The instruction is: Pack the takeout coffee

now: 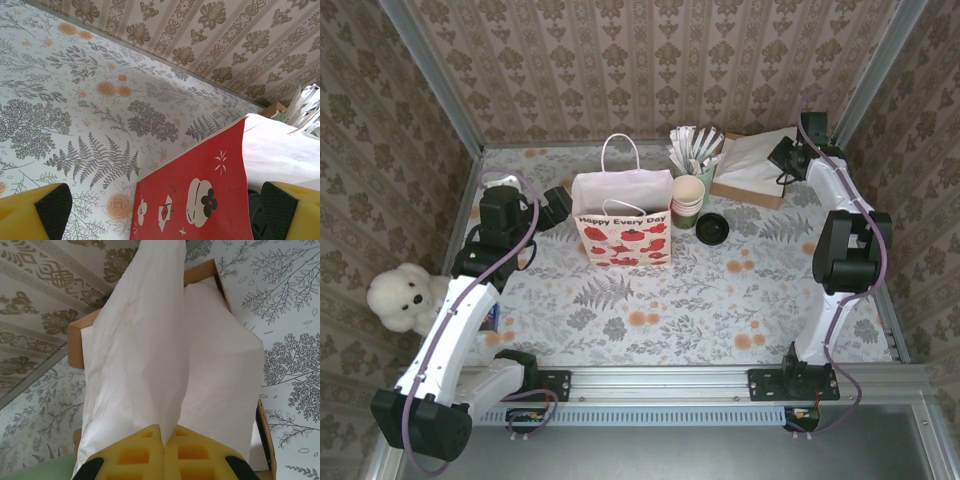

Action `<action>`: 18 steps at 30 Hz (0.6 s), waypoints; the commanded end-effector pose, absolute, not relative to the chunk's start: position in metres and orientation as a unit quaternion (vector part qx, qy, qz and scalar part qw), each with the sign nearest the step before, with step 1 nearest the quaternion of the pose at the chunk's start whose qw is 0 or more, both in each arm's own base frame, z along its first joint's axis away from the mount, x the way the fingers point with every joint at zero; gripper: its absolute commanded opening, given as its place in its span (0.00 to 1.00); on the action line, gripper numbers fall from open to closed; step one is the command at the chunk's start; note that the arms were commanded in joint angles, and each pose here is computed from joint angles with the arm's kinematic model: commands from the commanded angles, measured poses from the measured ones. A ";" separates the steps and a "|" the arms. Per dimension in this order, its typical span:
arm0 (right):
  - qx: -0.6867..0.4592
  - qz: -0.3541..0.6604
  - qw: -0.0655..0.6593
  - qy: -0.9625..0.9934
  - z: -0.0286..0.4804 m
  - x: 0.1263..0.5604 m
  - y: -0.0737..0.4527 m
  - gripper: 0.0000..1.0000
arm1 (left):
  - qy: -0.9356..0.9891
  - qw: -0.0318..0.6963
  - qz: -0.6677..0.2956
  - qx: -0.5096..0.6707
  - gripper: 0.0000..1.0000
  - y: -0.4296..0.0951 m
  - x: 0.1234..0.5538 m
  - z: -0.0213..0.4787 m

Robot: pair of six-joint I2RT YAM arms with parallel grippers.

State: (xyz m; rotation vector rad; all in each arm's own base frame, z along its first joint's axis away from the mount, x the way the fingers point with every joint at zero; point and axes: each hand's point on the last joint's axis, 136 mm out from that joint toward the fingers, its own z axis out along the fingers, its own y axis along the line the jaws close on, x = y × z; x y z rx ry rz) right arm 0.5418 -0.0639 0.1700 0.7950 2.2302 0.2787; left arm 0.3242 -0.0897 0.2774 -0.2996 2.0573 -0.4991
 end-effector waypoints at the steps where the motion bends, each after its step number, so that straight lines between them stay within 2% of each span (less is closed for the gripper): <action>1: 0.306 0.102 0.394 0.860 0.189 0.536 -0.064 0.00 | 0.842 0.484 -0.201 -0.126 1.00 -0.087 0.320 0.276; 6: 0.299 0.087 0.355 0.881 0.162 0.516 -0.062 0.00 | 0.844 0.480 -0.207 -0.123 1.00 -0.089 0.320 0.274; 14: 0.300 0.058 0.302 0.903 0.125 0.485 -0.065 0.08 | 0.845 0.479 -0.206 -0.121 1.00 -0.089 0.320 0.273; 17: 0.301 0.045 0.291 0.907 0.121 0.476 -0.067 0.16 | 0.844 0.479 -0.208 -0.122 1.00 -0.090 0.320 0.273; 18: 0.302 0.042 0.287 0.908 0.121 0.472 -0.069 0.22 | 0.844 0.479 -0.208 -0.123 1.00 -0.090 0.321 0.273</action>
